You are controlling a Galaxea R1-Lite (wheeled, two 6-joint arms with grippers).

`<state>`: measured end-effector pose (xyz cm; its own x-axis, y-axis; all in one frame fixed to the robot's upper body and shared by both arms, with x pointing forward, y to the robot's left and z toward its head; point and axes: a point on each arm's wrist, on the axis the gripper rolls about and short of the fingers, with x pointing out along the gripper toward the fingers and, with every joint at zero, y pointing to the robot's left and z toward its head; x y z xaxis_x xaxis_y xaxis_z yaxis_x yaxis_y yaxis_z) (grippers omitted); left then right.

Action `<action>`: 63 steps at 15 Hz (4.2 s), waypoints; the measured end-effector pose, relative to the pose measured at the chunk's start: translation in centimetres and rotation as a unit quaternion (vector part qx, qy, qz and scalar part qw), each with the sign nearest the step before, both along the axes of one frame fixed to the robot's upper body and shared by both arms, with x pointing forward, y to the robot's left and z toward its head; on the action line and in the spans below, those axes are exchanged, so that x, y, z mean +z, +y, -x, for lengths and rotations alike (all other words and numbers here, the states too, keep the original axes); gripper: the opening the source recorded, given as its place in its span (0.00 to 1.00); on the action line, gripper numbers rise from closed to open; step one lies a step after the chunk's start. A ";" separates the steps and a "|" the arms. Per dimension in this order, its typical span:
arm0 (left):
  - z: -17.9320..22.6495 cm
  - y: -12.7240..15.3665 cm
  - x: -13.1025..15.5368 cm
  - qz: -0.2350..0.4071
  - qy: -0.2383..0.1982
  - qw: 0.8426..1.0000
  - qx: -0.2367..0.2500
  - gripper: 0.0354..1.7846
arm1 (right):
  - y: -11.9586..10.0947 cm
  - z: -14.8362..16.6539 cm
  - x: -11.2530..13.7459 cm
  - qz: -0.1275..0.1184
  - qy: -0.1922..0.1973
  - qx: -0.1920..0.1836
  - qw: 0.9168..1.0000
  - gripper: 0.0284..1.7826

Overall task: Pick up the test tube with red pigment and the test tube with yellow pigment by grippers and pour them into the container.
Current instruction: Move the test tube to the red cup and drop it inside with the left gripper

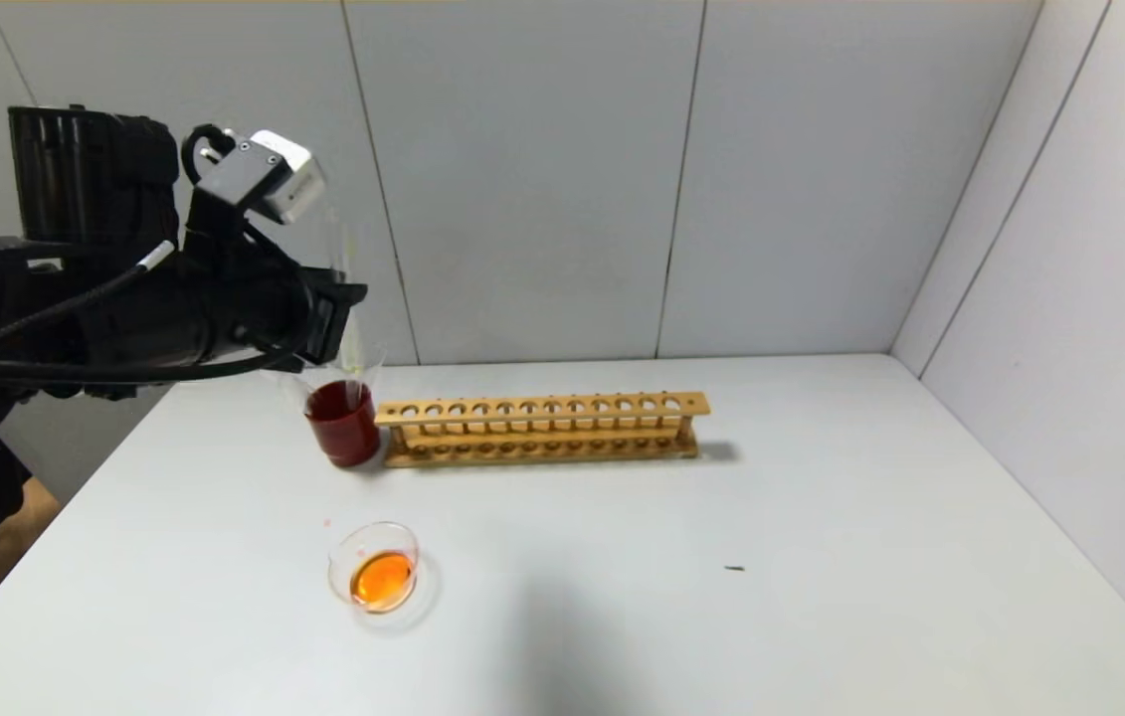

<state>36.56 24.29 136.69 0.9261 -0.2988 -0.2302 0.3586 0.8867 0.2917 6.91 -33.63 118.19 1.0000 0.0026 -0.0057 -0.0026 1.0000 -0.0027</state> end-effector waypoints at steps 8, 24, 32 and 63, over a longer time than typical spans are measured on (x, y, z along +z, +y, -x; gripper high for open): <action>1.5 1.0 0.2 0.082 0.049 0.995 0.036 0.15 | 0.0 0.0 0.0 0.000 0.000 0.000 1.000 0.98; -10.3 5.0 -0.9 0.109 0.057 0.984 0.129 0.15 | 0.0 0.0 0.0 0.000 0.000 0.000 1.000 0.98; -12.5 5.6 -3.6 0.105 0.080 0.981 0.144 0.15 | 0.0 0.0 0.0 0.000 0.000 0.000 1.000 0.98; -13.4 5.9 -11.0 0.098 0.145 0.972 0.157 0.15 | 0.0 0.0 0.0 0.000 0.000 0.000 1.000 0.98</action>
